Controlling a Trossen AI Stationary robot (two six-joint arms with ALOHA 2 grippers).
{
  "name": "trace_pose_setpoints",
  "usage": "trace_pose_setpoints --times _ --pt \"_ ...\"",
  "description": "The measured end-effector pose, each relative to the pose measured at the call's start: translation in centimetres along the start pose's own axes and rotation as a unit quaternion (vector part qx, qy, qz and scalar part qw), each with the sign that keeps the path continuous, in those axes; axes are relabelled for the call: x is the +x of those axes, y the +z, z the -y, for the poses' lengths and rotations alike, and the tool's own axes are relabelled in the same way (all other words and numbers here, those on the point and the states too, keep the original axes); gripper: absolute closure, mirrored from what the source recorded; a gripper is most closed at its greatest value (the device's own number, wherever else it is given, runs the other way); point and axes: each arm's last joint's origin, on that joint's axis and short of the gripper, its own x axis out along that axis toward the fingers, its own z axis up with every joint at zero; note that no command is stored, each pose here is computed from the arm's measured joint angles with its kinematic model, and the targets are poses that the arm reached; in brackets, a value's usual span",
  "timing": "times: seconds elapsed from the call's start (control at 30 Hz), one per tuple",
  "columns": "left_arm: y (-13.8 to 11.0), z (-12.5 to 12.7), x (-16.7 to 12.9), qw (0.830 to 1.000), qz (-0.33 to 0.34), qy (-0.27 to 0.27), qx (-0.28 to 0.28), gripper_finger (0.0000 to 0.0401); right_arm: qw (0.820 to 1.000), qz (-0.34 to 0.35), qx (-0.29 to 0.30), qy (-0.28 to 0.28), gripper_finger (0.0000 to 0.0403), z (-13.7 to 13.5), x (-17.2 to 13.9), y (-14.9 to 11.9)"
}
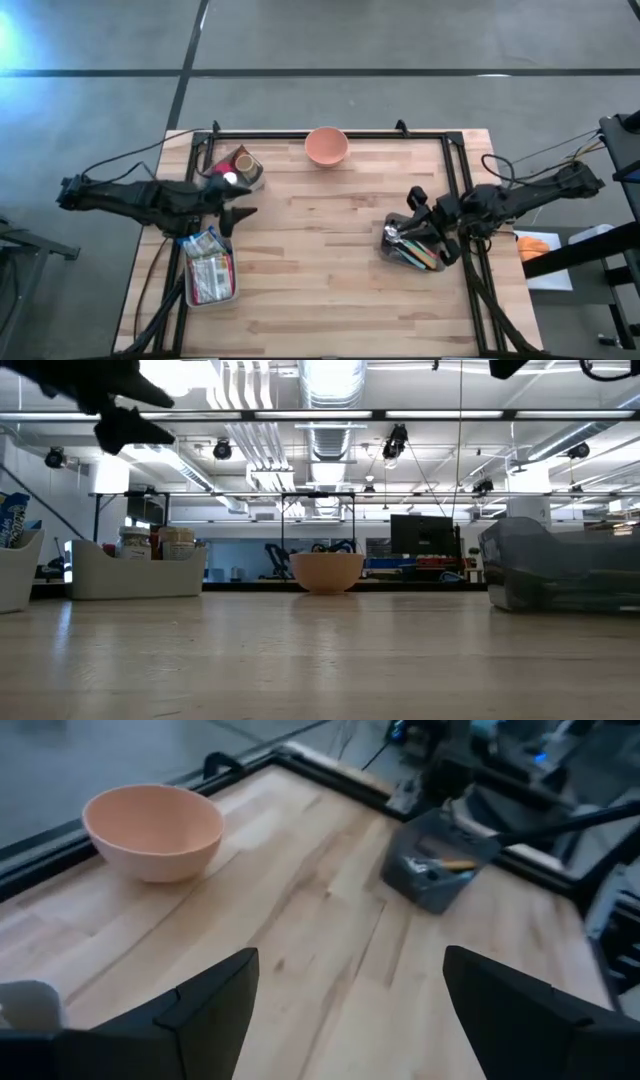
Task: Pick & Place Food Item
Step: Return to Home Position
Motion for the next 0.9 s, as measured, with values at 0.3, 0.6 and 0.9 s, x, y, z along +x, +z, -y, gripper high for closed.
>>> trace_pose_setpoints --times 0.3,0.6,0.9 --pt "-3.9 -2.2 -0.5 0.999 0.046 -0.021 0.007 0.0078 0.999 -0.012 -0.040 0.013 0.0330 0.5 -1.1 -2.6" --pt "-6.5 -3.0 0.6 0.997 0.062 -0.021 0.034 0.0078 0.997 -0.013 -0.065 0.030 0.0330 1.0 -2.8 -5.0" --pt "-8.8 -3.5 2.1 0.994 0.080 -0.018 0.069 0.0078 0.997 -0.033 -0.062 0.029 0.0330 1.7 -4.1 -7.9"
